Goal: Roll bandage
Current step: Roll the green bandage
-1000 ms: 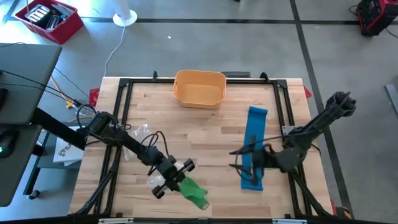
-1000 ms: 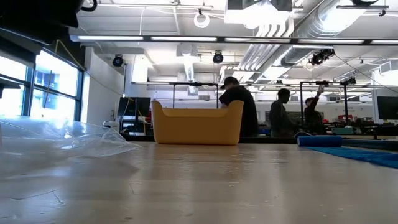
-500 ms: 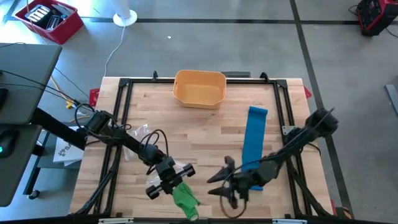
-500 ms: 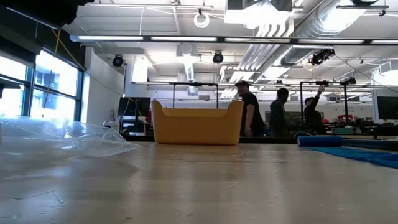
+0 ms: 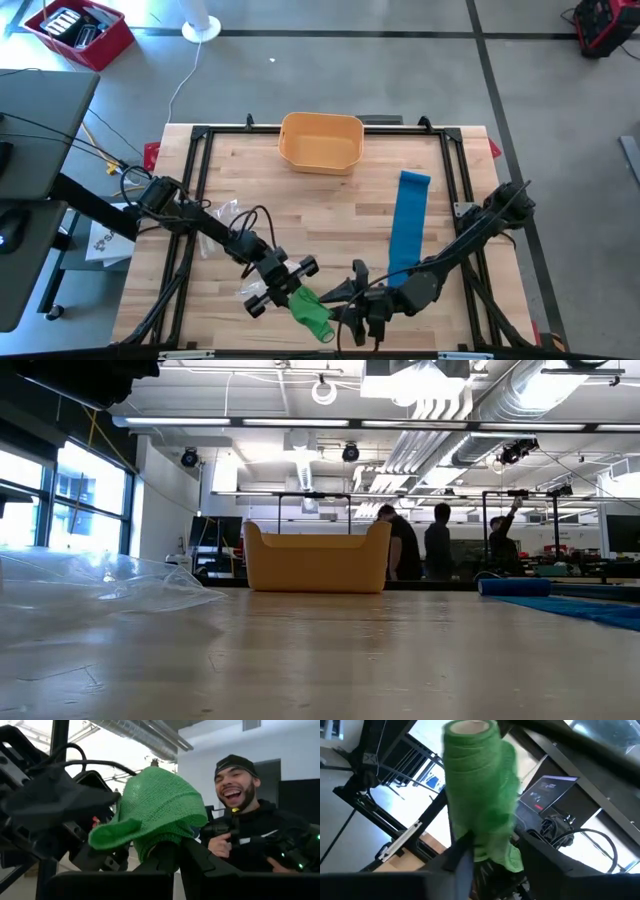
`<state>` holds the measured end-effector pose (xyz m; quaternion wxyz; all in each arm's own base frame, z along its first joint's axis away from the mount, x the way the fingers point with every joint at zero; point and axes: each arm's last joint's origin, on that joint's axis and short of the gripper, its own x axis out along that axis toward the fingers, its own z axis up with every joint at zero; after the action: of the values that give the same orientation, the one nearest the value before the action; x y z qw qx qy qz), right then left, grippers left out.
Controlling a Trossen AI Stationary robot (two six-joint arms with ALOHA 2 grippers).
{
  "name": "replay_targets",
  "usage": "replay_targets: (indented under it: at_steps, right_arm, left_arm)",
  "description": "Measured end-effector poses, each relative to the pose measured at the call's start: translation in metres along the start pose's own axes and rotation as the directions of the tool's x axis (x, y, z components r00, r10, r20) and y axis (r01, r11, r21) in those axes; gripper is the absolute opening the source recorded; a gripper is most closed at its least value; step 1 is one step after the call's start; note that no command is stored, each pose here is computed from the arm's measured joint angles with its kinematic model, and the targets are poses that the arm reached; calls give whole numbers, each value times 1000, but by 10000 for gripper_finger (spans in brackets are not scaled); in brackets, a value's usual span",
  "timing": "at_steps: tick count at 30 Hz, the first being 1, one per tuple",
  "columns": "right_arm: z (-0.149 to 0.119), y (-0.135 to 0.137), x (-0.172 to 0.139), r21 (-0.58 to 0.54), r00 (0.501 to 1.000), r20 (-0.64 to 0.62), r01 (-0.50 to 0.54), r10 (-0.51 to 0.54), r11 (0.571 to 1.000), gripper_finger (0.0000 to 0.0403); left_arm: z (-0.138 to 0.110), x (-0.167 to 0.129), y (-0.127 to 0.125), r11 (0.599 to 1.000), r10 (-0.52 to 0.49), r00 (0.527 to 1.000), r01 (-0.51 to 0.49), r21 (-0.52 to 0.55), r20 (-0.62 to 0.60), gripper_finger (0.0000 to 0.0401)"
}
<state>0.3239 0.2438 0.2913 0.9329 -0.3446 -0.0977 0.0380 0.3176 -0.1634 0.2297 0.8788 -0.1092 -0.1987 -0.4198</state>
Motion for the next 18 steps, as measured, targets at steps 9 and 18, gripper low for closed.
replay_targets:
  at_steps: [9, 18]
  right_arm:
    - [7, -11, -6, 61, 964, -145, 232, -222, 971, 10]
    - [41, -6, -39, -160, 905, -285, 280, -316, 946, 3]
  left_arm:
    - [-7, 0, 1, 999, 33, 998, -35, -36, -60, 5]
    - [-16, -2, 7, 977, 145, 980, -164, -136, -140, 5]
